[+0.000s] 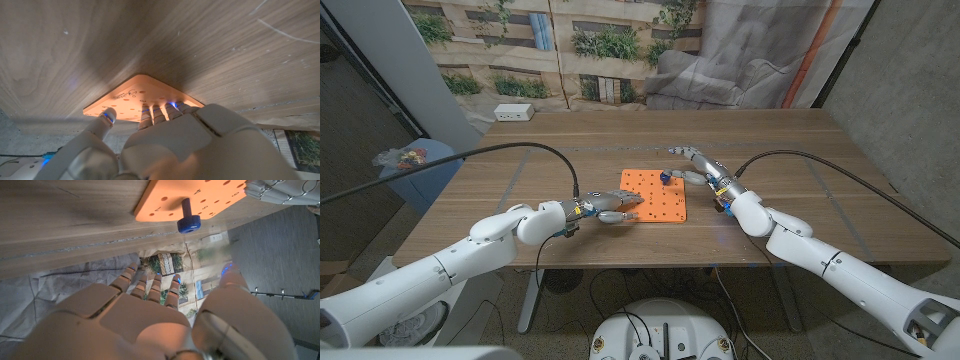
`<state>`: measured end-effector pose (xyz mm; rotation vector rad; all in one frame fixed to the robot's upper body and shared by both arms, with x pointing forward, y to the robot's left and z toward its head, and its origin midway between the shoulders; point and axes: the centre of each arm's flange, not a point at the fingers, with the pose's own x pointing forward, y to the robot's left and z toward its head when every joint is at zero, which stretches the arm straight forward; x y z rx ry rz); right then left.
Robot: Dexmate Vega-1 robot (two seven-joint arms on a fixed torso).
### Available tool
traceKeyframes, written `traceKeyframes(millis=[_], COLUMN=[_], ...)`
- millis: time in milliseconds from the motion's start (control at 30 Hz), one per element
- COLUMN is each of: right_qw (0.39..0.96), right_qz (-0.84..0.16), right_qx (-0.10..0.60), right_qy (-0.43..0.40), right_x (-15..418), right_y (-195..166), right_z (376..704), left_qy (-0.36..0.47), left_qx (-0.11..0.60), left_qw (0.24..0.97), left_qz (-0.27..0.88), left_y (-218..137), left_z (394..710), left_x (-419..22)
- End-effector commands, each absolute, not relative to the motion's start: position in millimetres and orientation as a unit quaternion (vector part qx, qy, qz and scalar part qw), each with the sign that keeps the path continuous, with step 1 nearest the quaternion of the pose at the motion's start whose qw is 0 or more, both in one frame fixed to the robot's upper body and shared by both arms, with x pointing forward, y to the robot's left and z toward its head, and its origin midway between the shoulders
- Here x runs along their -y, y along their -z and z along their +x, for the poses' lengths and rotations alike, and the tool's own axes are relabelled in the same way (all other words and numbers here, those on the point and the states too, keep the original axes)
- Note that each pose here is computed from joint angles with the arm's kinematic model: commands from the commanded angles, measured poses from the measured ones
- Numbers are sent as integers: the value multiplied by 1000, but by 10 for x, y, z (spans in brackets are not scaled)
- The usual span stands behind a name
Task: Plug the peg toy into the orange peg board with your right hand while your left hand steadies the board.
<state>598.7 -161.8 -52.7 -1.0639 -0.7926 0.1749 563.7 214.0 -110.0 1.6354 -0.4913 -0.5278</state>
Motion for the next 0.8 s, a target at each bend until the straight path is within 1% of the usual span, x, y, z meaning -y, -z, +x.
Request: traceKeyframes(millis=[33, 600, 800], right_qw=[730, 649, 632], right_qz=[-561, -644, -664], right_qx=[383, 394, 389], right_qy=[-75, -91, -92], right_x=[1552, 1398, 1403], right_y=[459, 424, 455], right_z=[5873, 5760, 5745], left_qy=[228, 222, 221], left_qx=[210, 212, 212], left_qw=[627, 632, 633], left_qz=[715, 711, 711], left_y=[1078, 1093, 1098], left_z=[5654, 5659, 5657], left_x=[-2173, -2189, -2196])
